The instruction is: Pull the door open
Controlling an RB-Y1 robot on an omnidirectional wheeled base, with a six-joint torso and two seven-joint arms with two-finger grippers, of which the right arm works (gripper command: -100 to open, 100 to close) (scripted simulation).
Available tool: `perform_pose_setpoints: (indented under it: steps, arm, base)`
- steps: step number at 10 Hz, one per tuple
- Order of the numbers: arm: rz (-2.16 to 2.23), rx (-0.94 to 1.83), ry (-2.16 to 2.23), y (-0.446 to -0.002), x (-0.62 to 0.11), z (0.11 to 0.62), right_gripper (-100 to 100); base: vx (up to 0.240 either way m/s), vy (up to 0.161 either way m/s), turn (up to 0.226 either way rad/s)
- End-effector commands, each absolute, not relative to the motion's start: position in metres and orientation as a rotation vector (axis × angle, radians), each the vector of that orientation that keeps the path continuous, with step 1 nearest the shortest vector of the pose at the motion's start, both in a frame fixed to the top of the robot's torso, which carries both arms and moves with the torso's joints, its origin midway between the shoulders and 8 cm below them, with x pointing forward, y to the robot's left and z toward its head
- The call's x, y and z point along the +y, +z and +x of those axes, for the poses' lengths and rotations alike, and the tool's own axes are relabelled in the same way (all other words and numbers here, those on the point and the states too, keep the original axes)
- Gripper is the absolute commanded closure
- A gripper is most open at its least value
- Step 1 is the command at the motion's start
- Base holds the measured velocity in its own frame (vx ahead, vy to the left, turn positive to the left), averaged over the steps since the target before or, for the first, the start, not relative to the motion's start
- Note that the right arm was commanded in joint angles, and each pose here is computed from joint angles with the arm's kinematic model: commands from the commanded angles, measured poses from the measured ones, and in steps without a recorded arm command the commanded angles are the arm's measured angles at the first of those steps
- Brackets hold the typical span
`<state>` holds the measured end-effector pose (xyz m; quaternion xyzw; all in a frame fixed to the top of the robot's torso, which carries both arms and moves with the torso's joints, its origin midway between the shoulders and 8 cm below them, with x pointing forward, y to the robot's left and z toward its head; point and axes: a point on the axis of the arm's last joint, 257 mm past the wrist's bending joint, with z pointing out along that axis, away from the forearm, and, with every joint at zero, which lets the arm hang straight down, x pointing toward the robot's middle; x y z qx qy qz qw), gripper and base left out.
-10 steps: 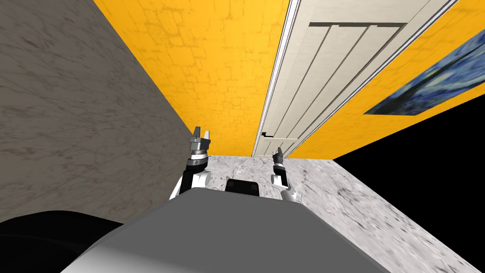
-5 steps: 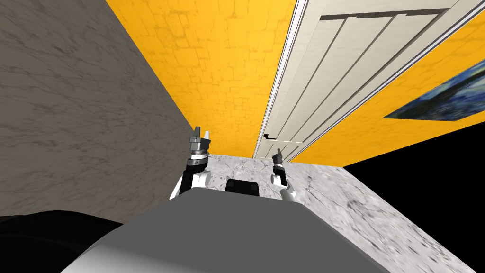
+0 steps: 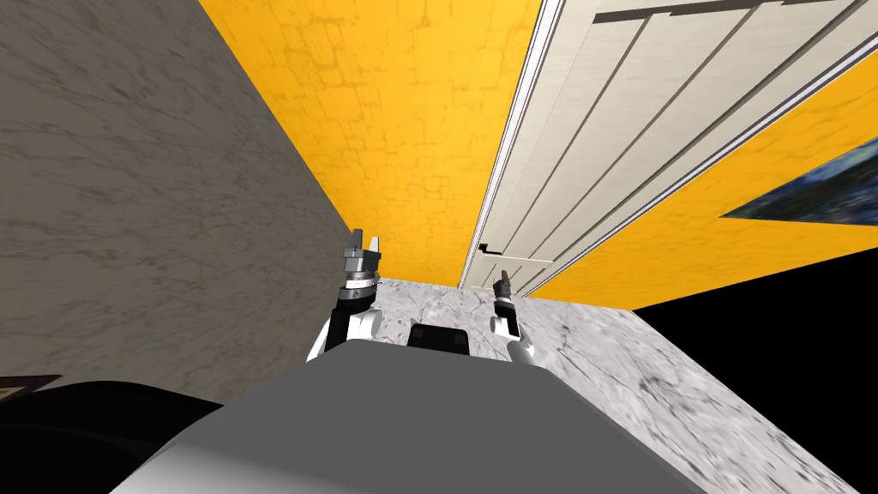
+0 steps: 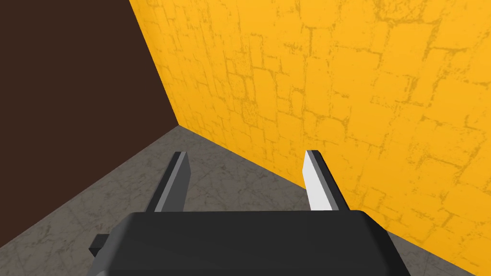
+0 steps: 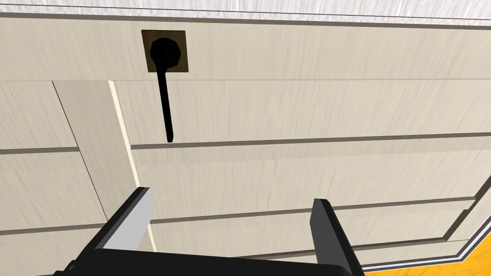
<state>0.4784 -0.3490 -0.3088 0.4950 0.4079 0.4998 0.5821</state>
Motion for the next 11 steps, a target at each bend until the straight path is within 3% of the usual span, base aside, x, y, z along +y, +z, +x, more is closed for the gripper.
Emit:
perform_pose_setpoints:
  steps: [1,11]
  arm:
    - [1.168,0.959,1.156,-0.317,-0.352,0.479,-100]
    - [1.264,1.009,1.071,-0.37,-0.368,0.478,-100]
  base:
    - [0.035,-0.045,0.088]
    - [0.053,-0.081,0.133]
